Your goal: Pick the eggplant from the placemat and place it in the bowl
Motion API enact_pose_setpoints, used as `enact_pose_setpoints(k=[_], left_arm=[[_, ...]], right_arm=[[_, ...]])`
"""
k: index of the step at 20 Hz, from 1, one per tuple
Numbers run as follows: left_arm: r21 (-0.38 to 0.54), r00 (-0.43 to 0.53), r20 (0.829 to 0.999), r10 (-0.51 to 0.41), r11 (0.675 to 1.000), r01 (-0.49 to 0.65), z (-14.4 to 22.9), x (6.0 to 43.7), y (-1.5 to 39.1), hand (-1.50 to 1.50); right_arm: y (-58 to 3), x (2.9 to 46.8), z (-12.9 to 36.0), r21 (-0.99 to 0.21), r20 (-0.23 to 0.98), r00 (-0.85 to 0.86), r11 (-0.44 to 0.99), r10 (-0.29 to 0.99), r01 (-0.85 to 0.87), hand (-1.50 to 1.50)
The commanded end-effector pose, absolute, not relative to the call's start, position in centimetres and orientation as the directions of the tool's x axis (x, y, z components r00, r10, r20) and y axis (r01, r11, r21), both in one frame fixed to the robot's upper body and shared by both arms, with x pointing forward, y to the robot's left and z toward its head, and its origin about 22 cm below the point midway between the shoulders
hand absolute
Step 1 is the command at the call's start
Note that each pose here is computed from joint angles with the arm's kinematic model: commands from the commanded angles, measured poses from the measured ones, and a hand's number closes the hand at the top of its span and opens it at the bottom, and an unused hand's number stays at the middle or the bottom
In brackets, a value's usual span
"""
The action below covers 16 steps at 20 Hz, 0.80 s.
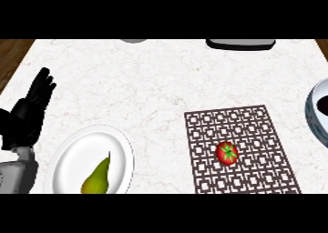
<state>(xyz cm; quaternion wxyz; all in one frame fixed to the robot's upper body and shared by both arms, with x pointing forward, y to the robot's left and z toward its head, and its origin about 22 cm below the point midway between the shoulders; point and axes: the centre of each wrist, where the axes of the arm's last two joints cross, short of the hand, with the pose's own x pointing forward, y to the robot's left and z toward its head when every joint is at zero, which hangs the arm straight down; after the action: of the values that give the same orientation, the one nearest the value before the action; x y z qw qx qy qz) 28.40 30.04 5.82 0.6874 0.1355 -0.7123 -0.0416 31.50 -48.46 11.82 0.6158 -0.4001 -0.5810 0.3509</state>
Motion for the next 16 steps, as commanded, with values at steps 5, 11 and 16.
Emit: enact_pose_setpoints(k=[5, 11, 16], left_arm=[[0.251, -0.006, 0.967, -0.254, 0.958, -0.140, 5.1, 28.2, 30.0, 0.00], [0.244, -0.009, 0.969, -0.247, 0.959, -0.145, 6.0, 28.0, 30.5, 0.00], [0.227, -0.008, 0.973, -0.231, 0.962, -0.151, 5.8, 28.8, 29.2, 0.00]], right_arm=[[-50.2, 31.9, 7.9, -0.824, 0.559, 0.018, 0.557, 0.829, -0.101, -1.50], [-52.5, 32.0, 11.3, -0.433, 0.889, -0.118, 0.896, 0.442, 0.097, -1.50], [-56.0, 29.0, 12.1, -0.199, 0.963, -0.158, 0.970, 0.220, 0.139, -1.50]])
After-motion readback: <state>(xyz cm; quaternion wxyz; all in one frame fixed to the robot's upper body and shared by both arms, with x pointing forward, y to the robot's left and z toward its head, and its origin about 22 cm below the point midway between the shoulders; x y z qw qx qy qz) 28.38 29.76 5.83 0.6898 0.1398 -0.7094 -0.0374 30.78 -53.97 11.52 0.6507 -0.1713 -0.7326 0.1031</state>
